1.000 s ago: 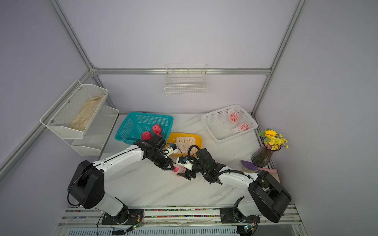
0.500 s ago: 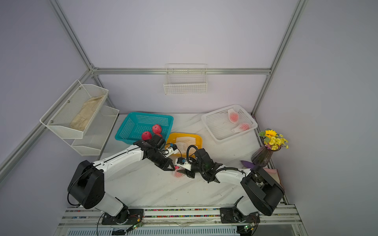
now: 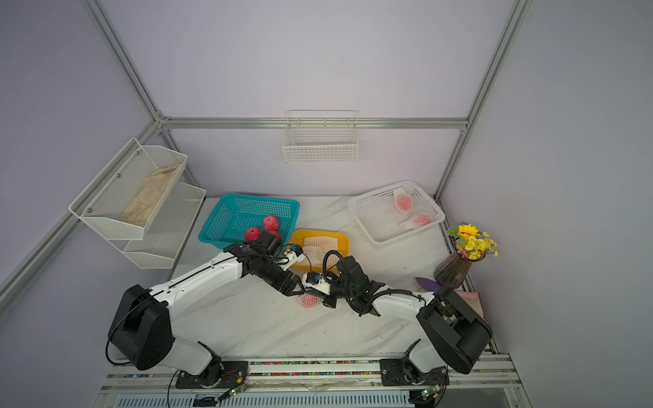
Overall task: Remove foam nets from apples
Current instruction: Remove the foam net from the apple.
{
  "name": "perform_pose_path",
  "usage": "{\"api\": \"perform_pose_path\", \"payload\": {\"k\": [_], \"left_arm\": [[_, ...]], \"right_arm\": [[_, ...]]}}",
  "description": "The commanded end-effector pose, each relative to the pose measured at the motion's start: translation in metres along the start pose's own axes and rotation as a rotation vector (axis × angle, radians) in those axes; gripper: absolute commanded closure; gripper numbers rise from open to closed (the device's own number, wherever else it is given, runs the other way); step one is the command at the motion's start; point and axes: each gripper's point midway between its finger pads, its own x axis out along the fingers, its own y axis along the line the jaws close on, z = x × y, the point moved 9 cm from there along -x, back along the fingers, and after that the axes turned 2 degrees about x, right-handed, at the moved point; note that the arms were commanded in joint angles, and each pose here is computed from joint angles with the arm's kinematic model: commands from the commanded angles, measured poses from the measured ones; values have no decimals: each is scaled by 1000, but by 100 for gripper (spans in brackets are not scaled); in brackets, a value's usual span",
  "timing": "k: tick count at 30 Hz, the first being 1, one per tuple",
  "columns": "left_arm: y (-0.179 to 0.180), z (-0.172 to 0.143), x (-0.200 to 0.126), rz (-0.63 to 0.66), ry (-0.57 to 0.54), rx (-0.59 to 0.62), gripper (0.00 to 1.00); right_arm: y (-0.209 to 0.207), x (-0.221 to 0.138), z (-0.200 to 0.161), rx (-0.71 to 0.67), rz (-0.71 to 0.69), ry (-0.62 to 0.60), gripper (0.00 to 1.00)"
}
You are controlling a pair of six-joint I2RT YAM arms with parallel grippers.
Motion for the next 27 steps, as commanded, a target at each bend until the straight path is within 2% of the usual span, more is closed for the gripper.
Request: {"api": "perform_pose_path", "payload": {"k": [1,3,6,11,19,21,27], "left_arm": [[-5,9,-32,110,-181,103,14],[-6,2,-37,132,-230,151,13],[-9,-12,-35,117,-315,259,6],[-7,-30,-22,105,-364,349,3],[-5,-40,0,53,-420,514,5],[-8,-40,2,5,-432,551,6],[-8,-37,13,-30,-416,615,12]], "right_arm": [[-3,0,10,-25,-1,-42,87],[-4,2,10,-15,2,-40,88],[-5,3,11,-3,11,-46,89],[-9,2,15,15,16,-60,90],[-13,-3,20,36,22,-86,90],[-14,-4,21,37,21,-88,90],[-17,-5,27,40,34,-103,91]]}}
